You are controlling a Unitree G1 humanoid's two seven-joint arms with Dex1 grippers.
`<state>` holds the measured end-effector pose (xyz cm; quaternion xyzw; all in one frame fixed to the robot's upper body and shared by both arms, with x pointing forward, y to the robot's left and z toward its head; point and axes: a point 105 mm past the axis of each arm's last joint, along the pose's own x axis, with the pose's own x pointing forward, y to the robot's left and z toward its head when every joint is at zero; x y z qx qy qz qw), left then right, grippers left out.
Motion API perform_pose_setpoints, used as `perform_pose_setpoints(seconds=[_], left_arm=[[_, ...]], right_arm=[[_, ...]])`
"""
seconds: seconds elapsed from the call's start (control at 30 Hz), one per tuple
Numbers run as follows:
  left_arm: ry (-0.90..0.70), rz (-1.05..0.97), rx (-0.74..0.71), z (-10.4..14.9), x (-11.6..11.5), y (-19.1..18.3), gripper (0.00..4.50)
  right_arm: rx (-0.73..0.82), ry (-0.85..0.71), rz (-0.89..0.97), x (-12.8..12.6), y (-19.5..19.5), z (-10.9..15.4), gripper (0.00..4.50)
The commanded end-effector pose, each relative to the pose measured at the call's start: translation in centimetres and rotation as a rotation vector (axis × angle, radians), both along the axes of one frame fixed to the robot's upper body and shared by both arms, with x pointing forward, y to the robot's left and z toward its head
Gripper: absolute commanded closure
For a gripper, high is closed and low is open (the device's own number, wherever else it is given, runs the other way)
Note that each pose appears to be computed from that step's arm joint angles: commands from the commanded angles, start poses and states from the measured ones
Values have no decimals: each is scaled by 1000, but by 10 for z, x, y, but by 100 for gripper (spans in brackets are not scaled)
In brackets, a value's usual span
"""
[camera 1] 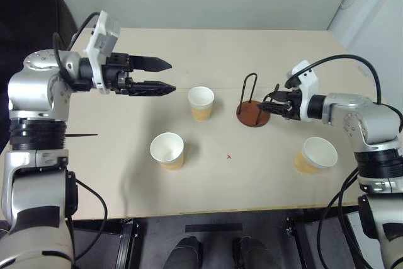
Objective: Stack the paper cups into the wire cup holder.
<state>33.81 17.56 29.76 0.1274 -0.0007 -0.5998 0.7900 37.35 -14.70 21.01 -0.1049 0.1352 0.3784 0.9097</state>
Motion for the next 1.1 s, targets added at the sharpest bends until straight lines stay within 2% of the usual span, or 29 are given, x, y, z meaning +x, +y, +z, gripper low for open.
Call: perform_pose_setpoints(seconds=[0.03,0.23,0.27,0.5,0.67,0.83,1.1], left_arm=[[-48,-14,-3,13,-3,-1,52],[-52,-8,-8,14,-2,0,52],[-52,-7,-8,14,-2,0,52],[-54,0,-7,14,-2,2,52],[-48,2,-5,14,-2,3,52],[-3,-38,16,9,-5,0,52],[31,-94,55,5,-7,-6,52]], right_arm=[[32,-60,-8,-1,3,16,216],[55,-33,-11,-5,19,2,429],[62,-30,-15,-5,20,0,448],[79,-24,-29,-5,25,-4,448],[77,-41,7,-9,23,5,448],[12,-83,239,-43,34,21,448],[-153,-109,506,-91,52,25,448]])
